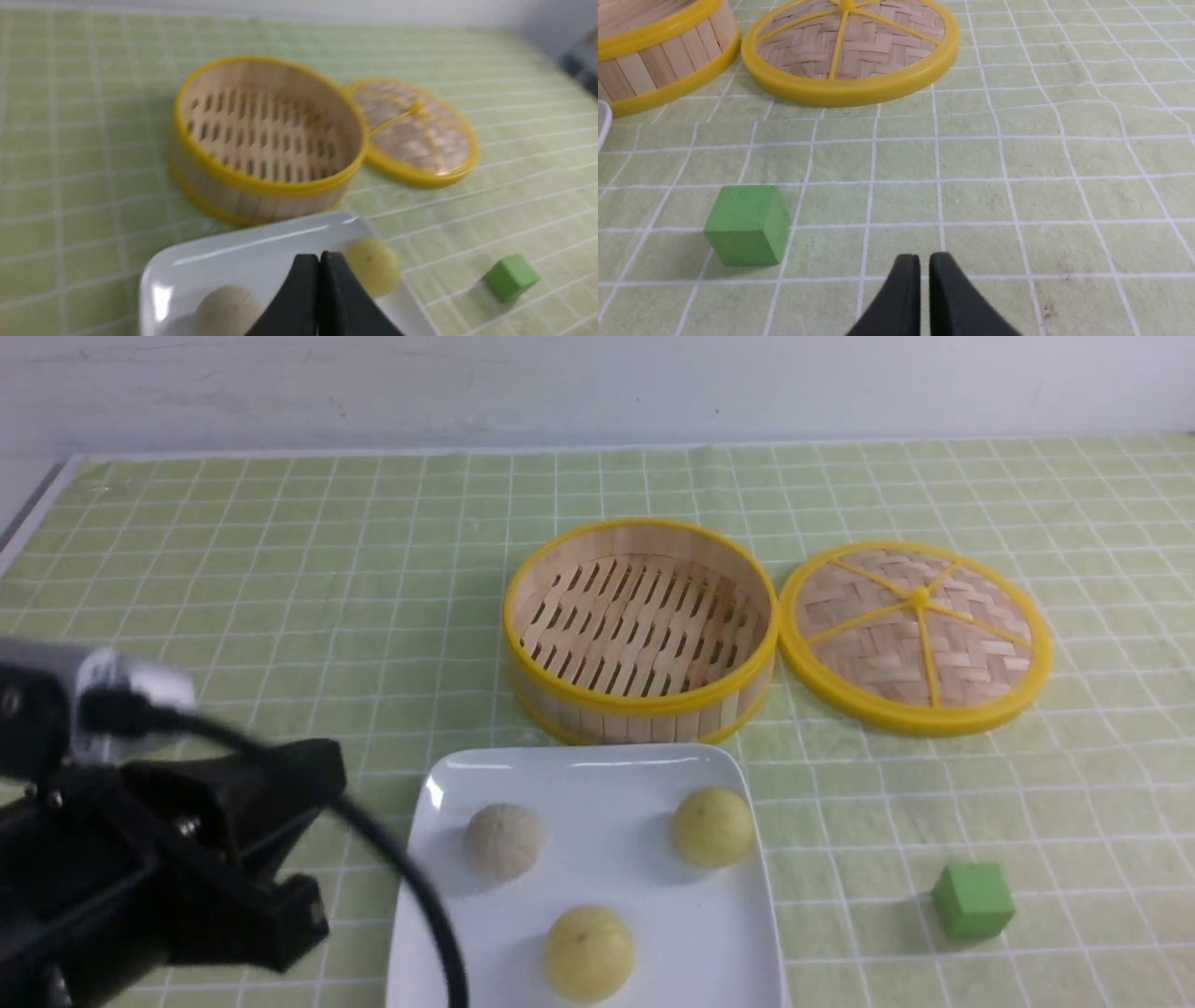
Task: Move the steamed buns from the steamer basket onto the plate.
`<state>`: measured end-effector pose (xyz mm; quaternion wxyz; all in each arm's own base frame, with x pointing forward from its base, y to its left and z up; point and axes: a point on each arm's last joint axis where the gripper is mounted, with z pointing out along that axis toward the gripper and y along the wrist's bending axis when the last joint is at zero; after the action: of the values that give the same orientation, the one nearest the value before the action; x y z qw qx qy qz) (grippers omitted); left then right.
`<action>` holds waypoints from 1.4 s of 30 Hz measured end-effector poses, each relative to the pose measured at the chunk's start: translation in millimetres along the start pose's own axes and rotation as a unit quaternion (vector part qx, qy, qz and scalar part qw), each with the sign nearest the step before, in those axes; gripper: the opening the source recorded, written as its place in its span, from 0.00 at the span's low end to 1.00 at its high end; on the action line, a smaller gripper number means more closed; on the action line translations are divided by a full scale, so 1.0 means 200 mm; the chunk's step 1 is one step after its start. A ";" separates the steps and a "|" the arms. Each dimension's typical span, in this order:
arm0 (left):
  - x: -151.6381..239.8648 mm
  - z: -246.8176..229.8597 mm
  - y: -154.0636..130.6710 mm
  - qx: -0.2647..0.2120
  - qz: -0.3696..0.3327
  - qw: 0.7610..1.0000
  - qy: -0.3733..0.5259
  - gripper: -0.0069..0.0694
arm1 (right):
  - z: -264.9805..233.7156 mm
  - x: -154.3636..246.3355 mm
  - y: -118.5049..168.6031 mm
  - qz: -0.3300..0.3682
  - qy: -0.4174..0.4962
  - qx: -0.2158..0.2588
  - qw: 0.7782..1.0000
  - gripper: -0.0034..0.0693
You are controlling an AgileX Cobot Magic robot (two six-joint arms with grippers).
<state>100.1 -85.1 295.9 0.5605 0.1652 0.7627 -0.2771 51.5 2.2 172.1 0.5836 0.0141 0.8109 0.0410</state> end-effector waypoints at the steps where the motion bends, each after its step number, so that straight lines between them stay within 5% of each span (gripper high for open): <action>1: 0.02 0.00 -0.01 0.021 0.019 1.000 -0.012 0.11 | 0.00 0.00 0.00 0.000 0.000 0.000 1.000 0.13; 7: 0.24 0.02 0.00 0.062 0.124 0.990 0.018 0.11 | 0.00 0.00 0.00 0.000 0.000 0.000 1.000 0.14; 16: 0.32 0.02 0.03 0.045 0.098 0.993 0.048 0.12 | 0.00 0.00 0.00 0.000 0.000 0.000 1.000 0.15; 18: 0.32 0.01 0.06 0.023 0.074 0.996 0.054 0.12 | 0.00 0.00 0.00 0.000 0.000 0.000 1.000 0.15; 22: 0.35 -0.07 0.19 -0.117 -0.047 0.988 0.084 0.12 | 0.00 0.00 0.00 0.000 0.000 0.000 1.000 0.16; 24: 0.37 -0.14 0.24 -0.162 -0.050 0.982 0.088 0.13 | 0.00 0.00 0.00 0.000 0.000 0.000 1.000 0.17; 33: 0.51 -0.31 0.30 -0.246 0.033 0.969 -0.004 0.14 | 0.00 0.00 0.00 0.000 0.000 0.000 1.000 0.18; 42: 0.63 -0.31 0.36 -0.318 0.032 0.947 -0.001 0.14 | 0.00 0.00 0.00 0.001 0.000 0.000 1.000 0.19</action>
<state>52.5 2.1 172.8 0.5931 0.0027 0.8051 -0.0017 51.5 2.2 172.1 0.5836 0.0145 0.8109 0.0413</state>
